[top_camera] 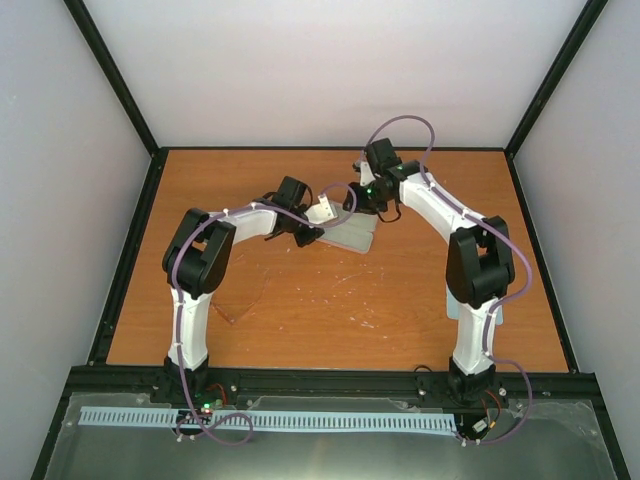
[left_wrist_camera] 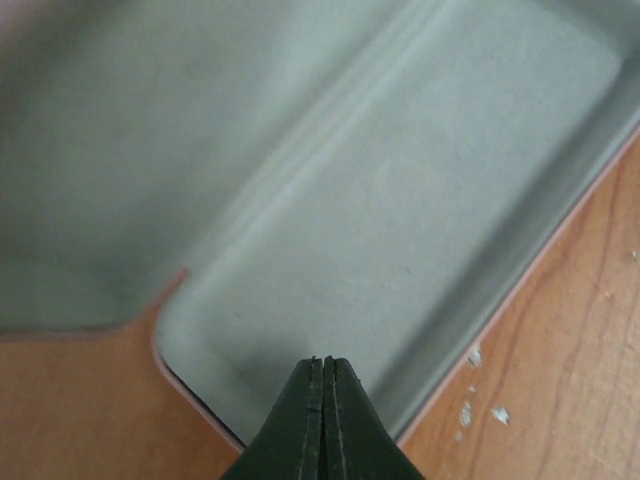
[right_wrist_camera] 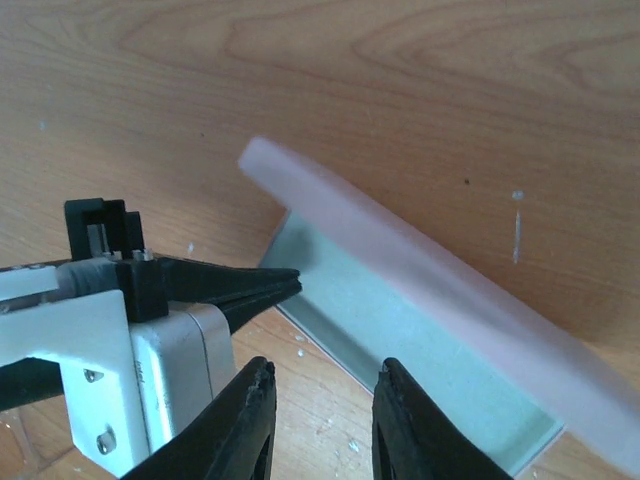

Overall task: Organize the sunglasses
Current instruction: Adjust the sunglasses case at the center of the board.

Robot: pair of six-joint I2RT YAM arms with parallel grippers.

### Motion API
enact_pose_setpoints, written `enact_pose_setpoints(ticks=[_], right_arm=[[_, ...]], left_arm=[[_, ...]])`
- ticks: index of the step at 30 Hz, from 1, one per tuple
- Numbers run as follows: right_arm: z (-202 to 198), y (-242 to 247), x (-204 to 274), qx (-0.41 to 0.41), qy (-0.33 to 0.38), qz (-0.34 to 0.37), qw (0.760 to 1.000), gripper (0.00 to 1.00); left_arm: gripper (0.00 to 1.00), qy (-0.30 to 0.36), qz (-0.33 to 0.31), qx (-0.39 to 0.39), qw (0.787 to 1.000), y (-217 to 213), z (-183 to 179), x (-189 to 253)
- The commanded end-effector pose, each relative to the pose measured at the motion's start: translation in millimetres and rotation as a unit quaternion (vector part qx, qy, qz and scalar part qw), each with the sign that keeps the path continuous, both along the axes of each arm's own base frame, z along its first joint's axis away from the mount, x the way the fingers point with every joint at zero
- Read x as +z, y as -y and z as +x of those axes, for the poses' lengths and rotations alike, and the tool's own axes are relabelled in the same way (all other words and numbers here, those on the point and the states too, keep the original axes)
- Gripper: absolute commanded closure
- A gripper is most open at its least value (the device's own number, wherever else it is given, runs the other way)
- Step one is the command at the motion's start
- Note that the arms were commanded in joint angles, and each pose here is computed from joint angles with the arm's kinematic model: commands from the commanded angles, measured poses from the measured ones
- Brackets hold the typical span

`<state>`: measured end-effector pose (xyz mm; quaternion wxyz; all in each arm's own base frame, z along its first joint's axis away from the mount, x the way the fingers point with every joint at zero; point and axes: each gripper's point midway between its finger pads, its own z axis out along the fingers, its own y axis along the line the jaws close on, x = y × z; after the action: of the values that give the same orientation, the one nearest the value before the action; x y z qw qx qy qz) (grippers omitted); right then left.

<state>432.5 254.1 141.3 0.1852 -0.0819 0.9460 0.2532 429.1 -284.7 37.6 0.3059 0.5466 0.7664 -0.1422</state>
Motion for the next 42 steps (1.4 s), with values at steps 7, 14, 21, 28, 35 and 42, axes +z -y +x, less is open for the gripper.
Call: enact_pose_setpoints(ticks=[7, 14, 21, 28, 35, 42], right_arm=[[-13.7, 17.4, -20.2, -0.017, -0.026, -0.063, 0.998, 0.76], [-27.2, 56.6, 47.8, -0.109, 0.089, -0.034, 0.989, 0.83], [-68.9, 123.3, 10.4, -0.212, 0.029, -0.036, 0.976, 0.97], [-61.8, 100.6, -69.3, -0.156, -0.110, -0.064, 0.980, 0.97], [-53.6, 83.9, -96.0, -0.127, -0.148, -0.046, 0.980, 0.97], [-41.9, 71.2, -103.0, -0.121, -0.151, -0.024, 0.981, 0.97]], left_arm=[[0.87, 0.016, -0.037, 0.006, 0.999, 8.0, 8.4, 18.3], [0.81, 0.004, -0.061, 0.009, 0.998, 14.0, 6.9, 26.3], [0.82, 0.004, -0.053, 0.006, 0.999, 12.9, 6.8, 21.5], [0.82, -0.002, -0.053, 0.010, 0.999, 12.9, 8.9, 19.8], [0.83, -0.011, -0.053, 0.021, 0.998, 14.1, 13.3, 20.6], [0.83, -0.018, -0.057, 0.022, 0.998, 14.9, 11.3, 19.6]])
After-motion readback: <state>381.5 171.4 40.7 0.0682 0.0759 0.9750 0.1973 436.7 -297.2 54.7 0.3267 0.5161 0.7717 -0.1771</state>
